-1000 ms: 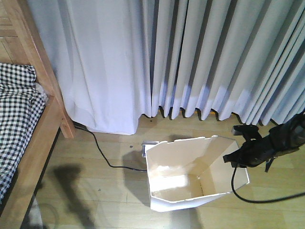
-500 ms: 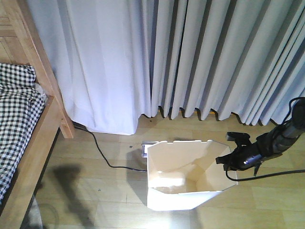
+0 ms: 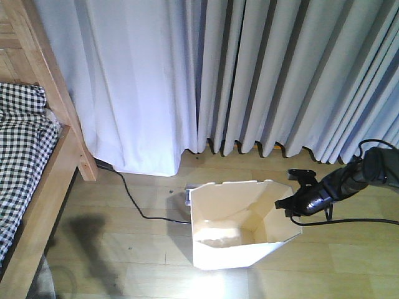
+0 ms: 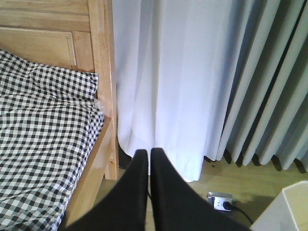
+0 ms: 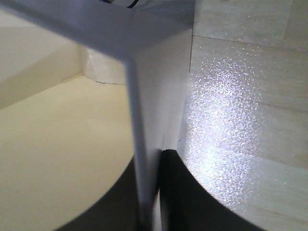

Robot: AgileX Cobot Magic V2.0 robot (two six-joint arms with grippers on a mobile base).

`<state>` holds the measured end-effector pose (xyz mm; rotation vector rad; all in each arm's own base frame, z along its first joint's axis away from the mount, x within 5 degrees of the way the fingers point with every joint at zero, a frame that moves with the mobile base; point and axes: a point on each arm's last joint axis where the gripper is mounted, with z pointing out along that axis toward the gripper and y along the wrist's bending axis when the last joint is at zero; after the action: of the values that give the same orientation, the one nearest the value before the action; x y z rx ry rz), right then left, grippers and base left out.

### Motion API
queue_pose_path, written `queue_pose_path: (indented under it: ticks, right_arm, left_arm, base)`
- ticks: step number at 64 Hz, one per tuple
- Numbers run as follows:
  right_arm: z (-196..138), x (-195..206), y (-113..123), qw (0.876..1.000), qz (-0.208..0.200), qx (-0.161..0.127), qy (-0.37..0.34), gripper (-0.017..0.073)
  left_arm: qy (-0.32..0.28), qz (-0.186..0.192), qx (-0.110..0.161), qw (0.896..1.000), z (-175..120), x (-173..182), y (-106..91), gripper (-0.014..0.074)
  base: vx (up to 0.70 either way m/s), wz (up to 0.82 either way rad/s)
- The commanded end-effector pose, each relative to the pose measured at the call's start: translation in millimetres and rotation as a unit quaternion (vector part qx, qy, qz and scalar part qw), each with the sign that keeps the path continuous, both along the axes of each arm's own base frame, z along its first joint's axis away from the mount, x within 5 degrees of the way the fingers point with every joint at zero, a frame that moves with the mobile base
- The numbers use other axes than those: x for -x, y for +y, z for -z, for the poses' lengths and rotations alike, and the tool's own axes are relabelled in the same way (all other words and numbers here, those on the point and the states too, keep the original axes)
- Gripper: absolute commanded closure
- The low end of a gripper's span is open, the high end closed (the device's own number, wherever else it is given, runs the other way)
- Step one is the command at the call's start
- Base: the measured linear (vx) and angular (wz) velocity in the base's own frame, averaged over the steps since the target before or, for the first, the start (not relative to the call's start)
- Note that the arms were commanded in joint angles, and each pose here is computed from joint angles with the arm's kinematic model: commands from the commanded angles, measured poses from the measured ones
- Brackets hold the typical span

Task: Move trash bin to bedside with robot
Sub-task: 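Lower the bin to the floor beside the bed with the right gripper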

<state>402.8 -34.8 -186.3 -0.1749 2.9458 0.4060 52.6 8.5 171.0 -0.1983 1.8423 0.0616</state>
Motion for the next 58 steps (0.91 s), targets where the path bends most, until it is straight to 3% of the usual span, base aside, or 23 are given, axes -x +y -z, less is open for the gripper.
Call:
queue_pose_path:
  ticks: [1,9,15,58]
  right_arm:
    - [-33,-26,5,0.998,-0.005,-0.055,0.001,0.0561]
    - [-24,-28,7,0.998,-0.017,-0.056,0.025,0.0561]
    - [-17,-29,7,0.998,0.000,-0.055,0.037,0.0561]
    - [4,-20,6,0.998,0.000,-0.047,0.046,0.0546]
  left_arm:
    - [-0.038,0.002,-0.002,0.999,-5,-1,-0.3,0.0600]
    - [-0.038,0.002,-0.002,0.999,-5,-1,-0.3,0.0600]
    - [-0.038,0.002,-0.002,0.999,-5,-1,-0.3,0.0600]
    - [-0.038,0.002,-0.002,0.999,-5,-1,-0.3,0.0600]
  base:
    - [0.00,0.00]
    - [0.00,0.00]
    - [0.00,0.00]
    - [0.00,0.00]
